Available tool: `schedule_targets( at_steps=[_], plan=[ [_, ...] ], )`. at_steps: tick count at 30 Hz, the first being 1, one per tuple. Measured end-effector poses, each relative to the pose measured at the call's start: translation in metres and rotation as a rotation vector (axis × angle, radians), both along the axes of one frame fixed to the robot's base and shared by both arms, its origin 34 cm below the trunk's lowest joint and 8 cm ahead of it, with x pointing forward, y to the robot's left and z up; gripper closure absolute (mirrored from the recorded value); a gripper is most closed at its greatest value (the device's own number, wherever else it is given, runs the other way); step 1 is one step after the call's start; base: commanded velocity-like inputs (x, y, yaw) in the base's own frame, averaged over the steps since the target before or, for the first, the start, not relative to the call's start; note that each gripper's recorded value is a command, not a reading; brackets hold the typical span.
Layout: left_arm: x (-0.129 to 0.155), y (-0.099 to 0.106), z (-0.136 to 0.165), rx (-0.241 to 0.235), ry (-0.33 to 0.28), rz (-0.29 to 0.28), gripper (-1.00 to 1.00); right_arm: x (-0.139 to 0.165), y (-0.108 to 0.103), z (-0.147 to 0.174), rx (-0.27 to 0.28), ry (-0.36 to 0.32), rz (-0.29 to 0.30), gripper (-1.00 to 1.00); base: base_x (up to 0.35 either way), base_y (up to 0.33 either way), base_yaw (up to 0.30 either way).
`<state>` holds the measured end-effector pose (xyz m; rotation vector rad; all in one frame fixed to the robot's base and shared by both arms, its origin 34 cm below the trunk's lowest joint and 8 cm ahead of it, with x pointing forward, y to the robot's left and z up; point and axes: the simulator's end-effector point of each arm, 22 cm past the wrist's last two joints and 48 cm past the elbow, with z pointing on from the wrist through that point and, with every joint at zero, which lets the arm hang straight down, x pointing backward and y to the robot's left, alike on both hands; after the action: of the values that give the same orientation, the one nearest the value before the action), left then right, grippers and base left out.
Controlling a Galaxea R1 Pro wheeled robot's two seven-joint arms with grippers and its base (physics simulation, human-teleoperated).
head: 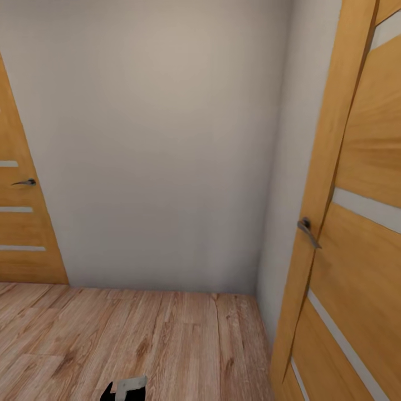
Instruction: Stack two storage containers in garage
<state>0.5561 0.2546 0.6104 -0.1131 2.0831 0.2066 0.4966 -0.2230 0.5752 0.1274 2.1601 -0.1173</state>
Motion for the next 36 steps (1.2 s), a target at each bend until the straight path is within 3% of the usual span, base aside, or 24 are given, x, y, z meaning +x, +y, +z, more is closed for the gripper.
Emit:
schedule_targets(
  at_steps=[19,29,36],
  plan=[
    [-0.0044,-0.0003,-0.0083,0.0,0.02,-0.001,-1.0,-0.0048,0.0,-0.0068,0.0,0.019,0.0,-1.0,0.206,0.041,0.0],
    [-0.0044,-0.0001,-0.0086,0.0,0.021,0.0,-1.0,-0.0048,-0.0003,-0.007,0.0,0.019,-0.001,-1.0,0.028,0.004,0.004],
    [-0.0044,0.0,-0.0086,0.0,0.021,0.0,-1.0,-0.0043,-0.0003,-0.0067,-0.001,0.019,-0.002,-1.0,0.002,0.0,0.18]
  ],
)
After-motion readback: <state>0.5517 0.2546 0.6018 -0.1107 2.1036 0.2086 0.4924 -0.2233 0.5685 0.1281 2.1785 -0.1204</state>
